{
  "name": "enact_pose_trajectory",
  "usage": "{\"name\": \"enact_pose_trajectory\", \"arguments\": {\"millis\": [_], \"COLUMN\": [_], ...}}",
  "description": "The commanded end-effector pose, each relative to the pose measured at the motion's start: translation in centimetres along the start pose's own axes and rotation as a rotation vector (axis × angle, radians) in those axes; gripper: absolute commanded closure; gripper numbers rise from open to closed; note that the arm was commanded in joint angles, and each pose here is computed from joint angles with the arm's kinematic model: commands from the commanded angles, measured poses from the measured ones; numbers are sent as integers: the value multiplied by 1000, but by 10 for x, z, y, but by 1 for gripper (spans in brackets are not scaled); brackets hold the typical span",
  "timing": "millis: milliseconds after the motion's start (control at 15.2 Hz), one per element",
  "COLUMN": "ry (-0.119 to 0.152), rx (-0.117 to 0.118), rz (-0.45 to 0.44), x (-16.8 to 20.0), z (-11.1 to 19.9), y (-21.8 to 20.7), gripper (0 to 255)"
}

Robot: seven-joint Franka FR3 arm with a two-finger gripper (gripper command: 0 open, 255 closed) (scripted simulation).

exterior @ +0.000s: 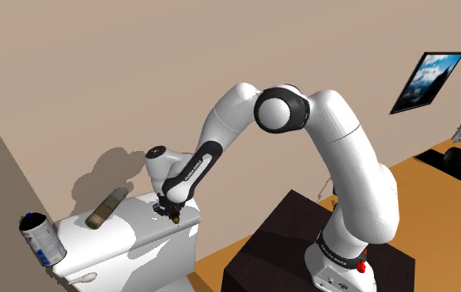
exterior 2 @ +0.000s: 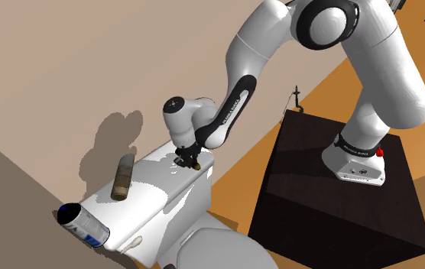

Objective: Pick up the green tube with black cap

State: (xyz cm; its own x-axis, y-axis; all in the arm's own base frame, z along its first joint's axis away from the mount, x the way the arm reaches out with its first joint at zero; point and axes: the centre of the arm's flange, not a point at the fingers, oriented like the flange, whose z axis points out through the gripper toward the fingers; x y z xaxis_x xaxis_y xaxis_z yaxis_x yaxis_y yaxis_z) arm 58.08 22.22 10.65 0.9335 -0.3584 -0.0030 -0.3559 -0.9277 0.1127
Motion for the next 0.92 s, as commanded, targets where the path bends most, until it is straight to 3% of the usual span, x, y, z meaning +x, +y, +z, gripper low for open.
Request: {"name": "enact_pose_trajectory", "arguments": {"millis": [0,858], "ry": [-1,-1], "rx": [-1,-1], "rz": [1,1], "x": [1,1], "z": [-9,-68], "y": [2,9], "gripper": [255,255]}}
